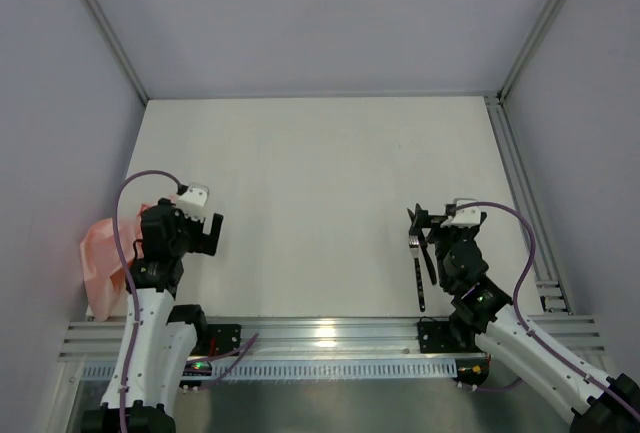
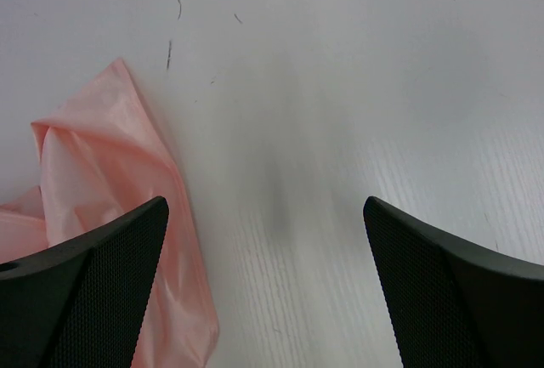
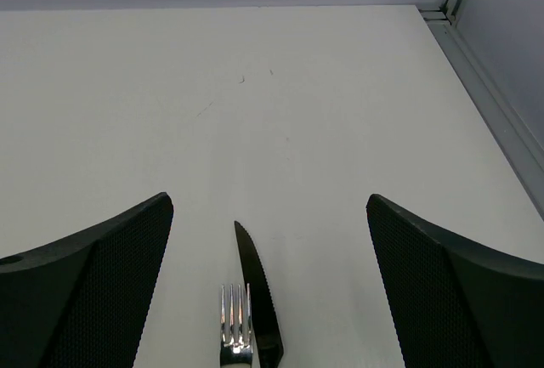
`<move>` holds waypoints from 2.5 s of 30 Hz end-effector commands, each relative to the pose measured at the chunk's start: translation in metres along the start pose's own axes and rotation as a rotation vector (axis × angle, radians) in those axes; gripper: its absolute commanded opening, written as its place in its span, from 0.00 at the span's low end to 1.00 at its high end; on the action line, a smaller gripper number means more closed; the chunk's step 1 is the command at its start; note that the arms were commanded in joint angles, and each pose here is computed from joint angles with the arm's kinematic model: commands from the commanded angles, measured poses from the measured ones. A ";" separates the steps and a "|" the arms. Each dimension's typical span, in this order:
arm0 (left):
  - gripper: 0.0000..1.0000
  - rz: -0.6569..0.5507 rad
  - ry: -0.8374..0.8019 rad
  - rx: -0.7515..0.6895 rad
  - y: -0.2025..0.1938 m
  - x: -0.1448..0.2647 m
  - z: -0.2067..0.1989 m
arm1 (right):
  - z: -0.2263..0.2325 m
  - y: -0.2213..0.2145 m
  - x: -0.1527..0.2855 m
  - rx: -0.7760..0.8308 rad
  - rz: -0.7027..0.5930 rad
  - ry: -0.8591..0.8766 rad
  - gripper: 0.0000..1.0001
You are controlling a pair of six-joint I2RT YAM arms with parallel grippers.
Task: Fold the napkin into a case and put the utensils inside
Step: Pick up the crumpled napkin from the corner of the board, then place the crumpled napkin at the center of the board.
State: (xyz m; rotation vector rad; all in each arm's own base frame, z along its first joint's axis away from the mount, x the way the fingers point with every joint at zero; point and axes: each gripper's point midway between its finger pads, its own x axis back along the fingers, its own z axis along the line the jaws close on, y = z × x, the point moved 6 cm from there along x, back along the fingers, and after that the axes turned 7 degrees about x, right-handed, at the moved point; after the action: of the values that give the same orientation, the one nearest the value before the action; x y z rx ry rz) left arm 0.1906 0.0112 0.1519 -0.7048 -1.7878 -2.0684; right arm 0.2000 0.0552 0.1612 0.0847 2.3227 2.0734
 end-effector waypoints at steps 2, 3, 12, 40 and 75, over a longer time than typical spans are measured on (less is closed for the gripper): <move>0.99 -0.022 0.069 0.063 0.013 0.008 0.006 | 0.001 0.023 -0.002 -0.048 -0.061 0.015 0.99; 0.99 -0.019 0.082 0.064 0.016 0.012 0.008 | 0.002 0.023 -0.002 -0.045 -0.059 0.025 0.99; 0.99 0.554 0.270 -0.224 -0.014 0.072 0.046 | 0.015 0.038 0.007 -0.122 0.020 0.154 0.99; 0.00 0.551 0.550 -0.077 -0.024 0.009 0.179 | 0.069 0.053 0.004 -0.040 0.208 0.524 0.99; 0.99 0.478 -0.608 -0.217 0.171 -0.137 -0.110 | 0.116 0.036 -0.064 -0.099 0.658 0.560 0.65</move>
State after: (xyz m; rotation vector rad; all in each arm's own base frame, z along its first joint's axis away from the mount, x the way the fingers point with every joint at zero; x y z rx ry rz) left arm 0.3860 -0.1599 0.1370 -1.9167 -1.2056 -1.7370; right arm 0.2774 0.1433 0.1724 0.5770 2.8957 2.5478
